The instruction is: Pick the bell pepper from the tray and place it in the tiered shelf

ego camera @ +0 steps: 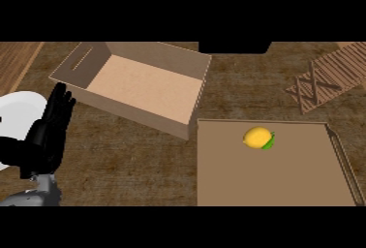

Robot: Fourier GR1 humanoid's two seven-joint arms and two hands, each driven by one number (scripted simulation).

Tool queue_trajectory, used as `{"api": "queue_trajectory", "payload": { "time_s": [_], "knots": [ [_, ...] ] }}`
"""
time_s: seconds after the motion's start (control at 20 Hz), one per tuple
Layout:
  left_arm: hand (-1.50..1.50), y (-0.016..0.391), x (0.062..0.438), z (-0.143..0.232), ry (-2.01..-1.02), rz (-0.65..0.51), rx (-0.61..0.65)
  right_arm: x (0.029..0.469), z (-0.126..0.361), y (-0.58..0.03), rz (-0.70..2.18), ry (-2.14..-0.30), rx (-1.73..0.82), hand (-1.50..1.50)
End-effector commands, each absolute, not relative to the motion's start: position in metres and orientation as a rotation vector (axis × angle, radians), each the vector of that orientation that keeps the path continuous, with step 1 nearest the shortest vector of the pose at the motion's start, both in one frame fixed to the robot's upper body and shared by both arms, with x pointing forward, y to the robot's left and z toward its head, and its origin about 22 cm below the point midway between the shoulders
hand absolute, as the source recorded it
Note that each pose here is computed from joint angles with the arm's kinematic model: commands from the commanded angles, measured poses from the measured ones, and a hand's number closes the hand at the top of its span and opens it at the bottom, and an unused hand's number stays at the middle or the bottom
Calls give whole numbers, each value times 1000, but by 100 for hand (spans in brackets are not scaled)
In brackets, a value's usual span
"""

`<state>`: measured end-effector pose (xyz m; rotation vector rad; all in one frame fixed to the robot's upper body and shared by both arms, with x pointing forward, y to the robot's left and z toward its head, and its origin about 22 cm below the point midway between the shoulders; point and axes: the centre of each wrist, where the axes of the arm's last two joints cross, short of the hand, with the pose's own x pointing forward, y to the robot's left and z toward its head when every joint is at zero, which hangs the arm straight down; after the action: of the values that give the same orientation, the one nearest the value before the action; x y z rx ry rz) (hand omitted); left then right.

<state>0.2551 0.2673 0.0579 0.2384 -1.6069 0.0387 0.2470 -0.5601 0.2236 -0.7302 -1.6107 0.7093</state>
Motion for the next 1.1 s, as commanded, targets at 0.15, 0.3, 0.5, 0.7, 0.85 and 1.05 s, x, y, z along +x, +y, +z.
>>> {"api": "queue_trajectory", "payload": {
  "time_s": [0.15,0.3,0.5,0.7,0.85,1.05],
  "knots": [
    [0,273,247,60,-1613,20,237,277,224,-561,643,-1632,-710,150],
    [0,262,257,59,-1612,14,227,301,207,-547,612,-1646,-715,150],
    [0,271,251,49,-1612,26,221,316,195,-543,569,-1651,-727,150],
    [0,259,254,60,-1633,18,224,319,170,-542,551,-1685,-712,150],
    [0,257,247,41,-1623,6,207,333,169,-531,526,-1709,-730,150],
    [0,252,267,56,-1631,5,226,355,164,-510,519,-1706,-735,150]
  ]
}}
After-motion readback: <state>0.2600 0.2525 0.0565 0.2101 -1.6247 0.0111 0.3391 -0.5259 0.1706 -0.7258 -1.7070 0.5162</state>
